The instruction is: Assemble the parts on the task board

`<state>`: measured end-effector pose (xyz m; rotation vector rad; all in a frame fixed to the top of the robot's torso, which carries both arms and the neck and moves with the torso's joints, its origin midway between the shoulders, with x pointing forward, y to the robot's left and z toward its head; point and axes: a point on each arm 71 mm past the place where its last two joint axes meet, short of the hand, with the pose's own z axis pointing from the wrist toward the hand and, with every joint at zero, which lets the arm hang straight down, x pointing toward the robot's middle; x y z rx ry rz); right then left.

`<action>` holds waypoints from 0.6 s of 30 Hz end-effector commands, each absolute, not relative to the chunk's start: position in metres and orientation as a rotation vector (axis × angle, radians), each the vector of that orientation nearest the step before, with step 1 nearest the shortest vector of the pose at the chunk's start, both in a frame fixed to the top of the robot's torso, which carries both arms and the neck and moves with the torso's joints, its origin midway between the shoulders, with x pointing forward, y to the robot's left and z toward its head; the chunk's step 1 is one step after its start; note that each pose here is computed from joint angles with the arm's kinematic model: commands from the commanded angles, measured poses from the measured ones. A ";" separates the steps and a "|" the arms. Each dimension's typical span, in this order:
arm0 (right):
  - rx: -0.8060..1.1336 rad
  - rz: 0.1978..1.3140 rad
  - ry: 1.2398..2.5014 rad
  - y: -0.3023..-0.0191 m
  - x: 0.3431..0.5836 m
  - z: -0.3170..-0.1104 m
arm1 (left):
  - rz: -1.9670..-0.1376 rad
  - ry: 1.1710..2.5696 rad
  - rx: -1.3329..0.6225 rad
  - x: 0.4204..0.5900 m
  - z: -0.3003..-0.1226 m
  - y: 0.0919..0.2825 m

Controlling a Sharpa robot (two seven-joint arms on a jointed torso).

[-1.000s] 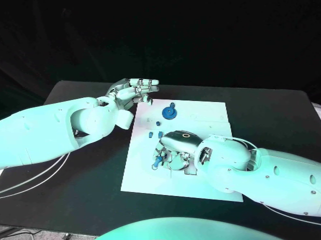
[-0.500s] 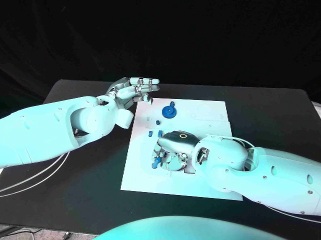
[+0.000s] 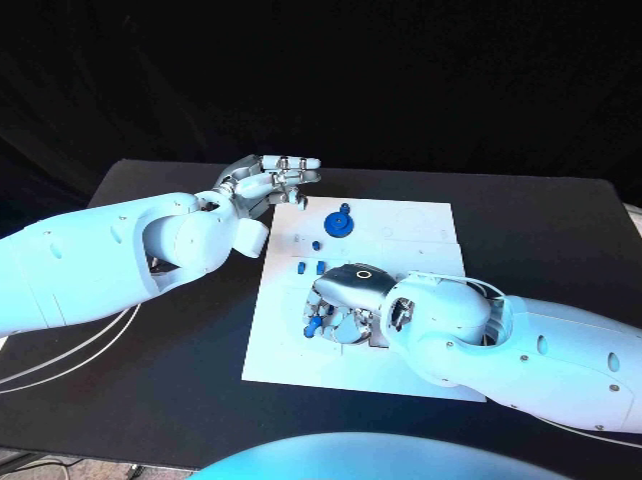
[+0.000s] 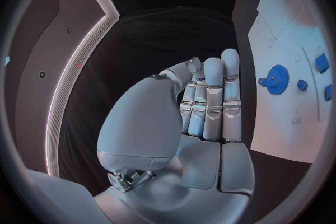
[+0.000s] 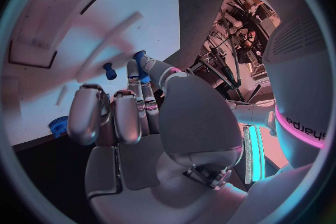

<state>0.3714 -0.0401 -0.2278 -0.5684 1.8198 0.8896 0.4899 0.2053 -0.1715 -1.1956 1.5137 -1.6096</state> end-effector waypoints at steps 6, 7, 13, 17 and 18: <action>-0.607 0.791 1.870 -0.041 0.373 -0.236 | -1.634 1.523 -1.182 0.490 -0.171 0.203; -0.607 0.790 1.872 -0.041 0.373 -0.236 | -1.633 1.523 -1.183 0.490 -0.171 0.203; -0.610 0.800 1.873 -0.039 0.372 -0.236 | -1.629 1.523 -1.186 0.490 -0.171 0.204; -0.601 0.824 1.843 -0.037 0.370 -0.233 | -1.627 1.527 -1.188 0.490 -0.171 0.203; -0.596 0.830 1.835 -0.037 0.370 -0.232 | -1.627 1.528 -1.188 0.490 -0.171 0.203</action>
